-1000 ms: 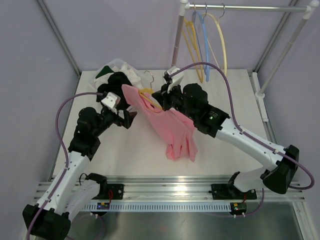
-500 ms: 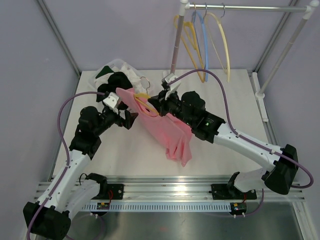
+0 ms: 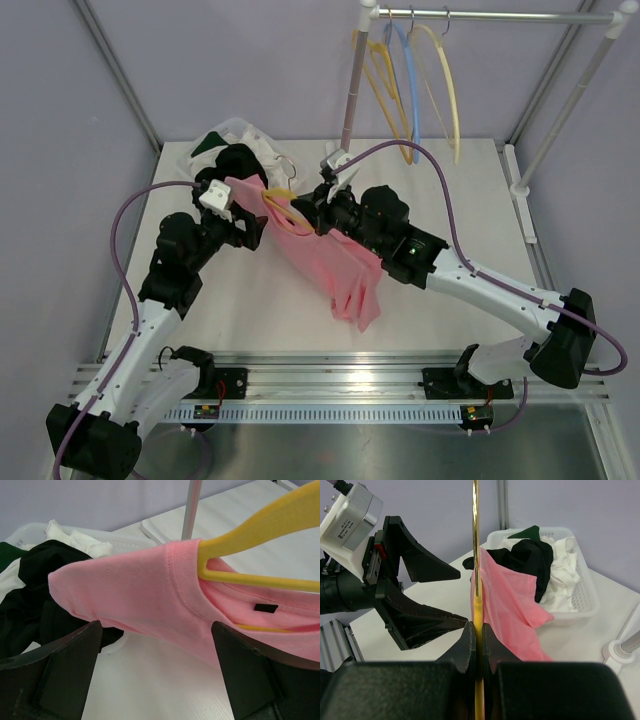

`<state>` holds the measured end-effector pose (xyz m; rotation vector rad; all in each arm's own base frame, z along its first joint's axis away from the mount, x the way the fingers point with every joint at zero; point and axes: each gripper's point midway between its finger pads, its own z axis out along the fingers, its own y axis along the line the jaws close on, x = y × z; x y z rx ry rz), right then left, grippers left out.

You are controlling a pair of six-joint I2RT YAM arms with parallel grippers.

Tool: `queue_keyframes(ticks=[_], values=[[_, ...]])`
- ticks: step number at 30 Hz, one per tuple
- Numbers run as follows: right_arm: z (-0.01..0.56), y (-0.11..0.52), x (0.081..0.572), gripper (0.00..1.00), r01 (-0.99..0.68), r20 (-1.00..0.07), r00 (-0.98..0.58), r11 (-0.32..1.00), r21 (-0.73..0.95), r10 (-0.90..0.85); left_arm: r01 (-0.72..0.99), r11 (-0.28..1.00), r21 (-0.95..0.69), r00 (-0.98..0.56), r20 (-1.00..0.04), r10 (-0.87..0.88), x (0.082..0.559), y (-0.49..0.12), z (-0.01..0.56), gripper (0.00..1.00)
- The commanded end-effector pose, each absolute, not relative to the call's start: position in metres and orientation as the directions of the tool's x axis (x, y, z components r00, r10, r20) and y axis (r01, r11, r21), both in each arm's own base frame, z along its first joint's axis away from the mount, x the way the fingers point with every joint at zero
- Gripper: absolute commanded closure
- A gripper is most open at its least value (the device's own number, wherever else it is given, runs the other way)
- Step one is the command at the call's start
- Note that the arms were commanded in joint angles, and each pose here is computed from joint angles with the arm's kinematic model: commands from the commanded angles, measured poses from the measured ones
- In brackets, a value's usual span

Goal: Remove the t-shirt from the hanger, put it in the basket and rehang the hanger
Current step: Remove the tshirt from the hanger

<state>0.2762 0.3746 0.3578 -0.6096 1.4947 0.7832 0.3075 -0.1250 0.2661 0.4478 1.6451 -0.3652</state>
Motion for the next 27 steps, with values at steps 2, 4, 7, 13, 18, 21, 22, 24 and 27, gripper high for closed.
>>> queue_keyframes(ticks=[2,4,7,13,18,21,22,24,27], values=[[0.407,0.374,0.262,1.00,-0.800,-0.980,0.002,0.589,0.119,0.201,0.461,0.887,0.027,-0.007,-0.999,0.035,0.312,-0.122,0.299,0.03],[0.406,0.376,0.261,1.00,-0.804,-0.980,0.000,0.583,0.118,0.198,0.472,0.881,0.027,-0.007,-0.999,0.034,0.311,-0.124,0.298,0.03],[0.405,0.379,0.261,1.00,-0.806,-0.982,-0.002,0.580,0.115,0.191,0.493,0.870,0.025,-0.006,-0.999,0.032,0.309,-0.128,0.300,0.04],[0.401,0.388,0.260,1.00,-0.810,-0.986,-0.005,0.577,0.103,0.168,0.487,0.873,0.023,-0.016,-0.999,0.035,0.311,-0.127,0.297,0.18],[0.400,0.392,0.257,1.00,-0.815,-0.987,-0.004,0.572,0.097,0.162,0.468,0.884,0.021,-0.015,-0.999,0.032,0.313,-0.124,0.299,0.43],[0.399,0.392,0.259,1.00,-0.808,-0.988,-0.001,0.582,0.091,0.152,0.465,0.885,0.019,-0.017,-0.999,0.031,0.313,-0.123,0.299,0.68],[0.398,0.392,0.260,1.00,-0.804,-0.989,0.001,0.588,0.085,0.145,0.462,0.887,0.016,-0.020,-0.999,0.029,0.313,-0.123,0.299,0.74],[0.394,0.392,0.263,1.00,-0.799,-0.993,-0.004,0.596,0.073,0.117,0.454,0.891,0.017,-0.018,-0.999,0.028,0.314,-0.121,0.302,0.94],[0.386,0.392,0.271,1.00,-0.779,-0.998,0.005,0.626,0.033,0.059,0.458,0.889,-0.003,-0.040,-0.999,0.017,0.314,-0.119,0.301,1.00]])
